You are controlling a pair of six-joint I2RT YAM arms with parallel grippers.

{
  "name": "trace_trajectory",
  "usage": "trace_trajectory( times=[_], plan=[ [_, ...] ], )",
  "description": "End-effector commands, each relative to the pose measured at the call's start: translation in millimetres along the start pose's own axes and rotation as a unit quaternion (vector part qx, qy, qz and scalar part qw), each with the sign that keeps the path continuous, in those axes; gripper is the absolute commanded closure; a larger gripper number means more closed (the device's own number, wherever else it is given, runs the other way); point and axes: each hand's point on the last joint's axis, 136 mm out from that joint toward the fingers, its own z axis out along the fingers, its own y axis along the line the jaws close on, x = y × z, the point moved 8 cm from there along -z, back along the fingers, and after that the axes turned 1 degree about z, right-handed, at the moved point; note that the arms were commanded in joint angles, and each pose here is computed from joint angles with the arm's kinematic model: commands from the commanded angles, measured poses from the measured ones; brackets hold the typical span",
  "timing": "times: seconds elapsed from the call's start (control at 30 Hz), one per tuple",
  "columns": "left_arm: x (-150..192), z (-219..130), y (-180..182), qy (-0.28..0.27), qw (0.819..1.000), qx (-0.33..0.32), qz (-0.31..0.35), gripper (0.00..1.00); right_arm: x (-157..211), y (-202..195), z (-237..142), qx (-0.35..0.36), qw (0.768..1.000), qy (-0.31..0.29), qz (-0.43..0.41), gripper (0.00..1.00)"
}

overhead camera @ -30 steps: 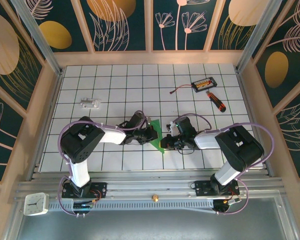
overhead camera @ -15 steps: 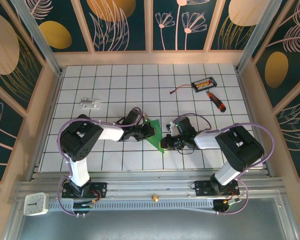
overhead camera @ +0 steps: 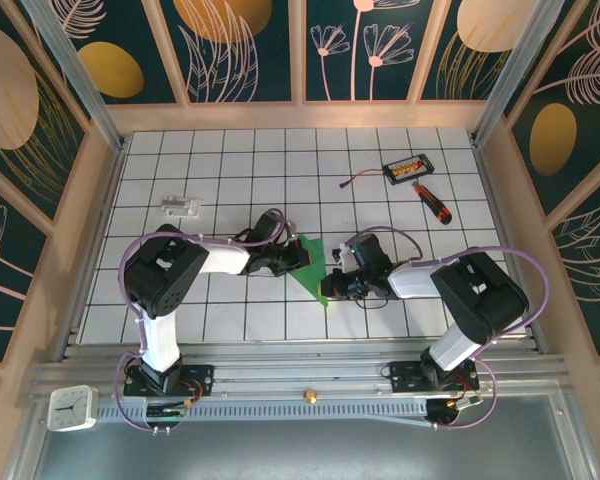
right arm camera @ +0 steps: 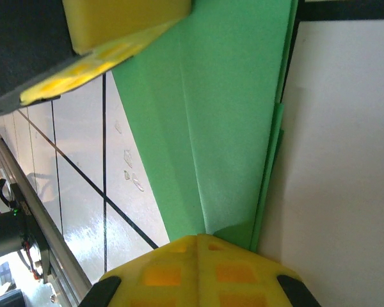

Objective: Fold a paper plane with a square sheet of paper (pick it up from the middle)

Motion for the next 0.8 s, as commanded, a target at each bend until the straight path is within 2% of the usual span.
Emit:
trace_trajectory(
  times=[0.0,0.33,0.37,0.77],
  plan=[
    [-22.3,-1.2,24.5,-0.05,0.997,-0.061,-0.01,1.0,51.4,-53.0,-0.7,0.142,0.983,0.086,0.079,1.0],
    [-43.2,-6.3,34.4,-0.074,0.994,-0.085,-0.008,1.0,52.4,-53.4,-0.7,0.141,0.983,0.086,0.079,1.0],
    [-53.5,-7.5,28.1,-0.085,0.993,-0.078,-0.004,1.0,52.8,-53.3,-0.9,0.141,0.983,0.086,0.079,1.0],
    [-77.0,-6.7,42.0,-0.1,0.99,-0.097,-0.006,1.0,52.8,-53.1,-1.6,0.142,0.983,0.085,0.078,1.0]
  ],
)
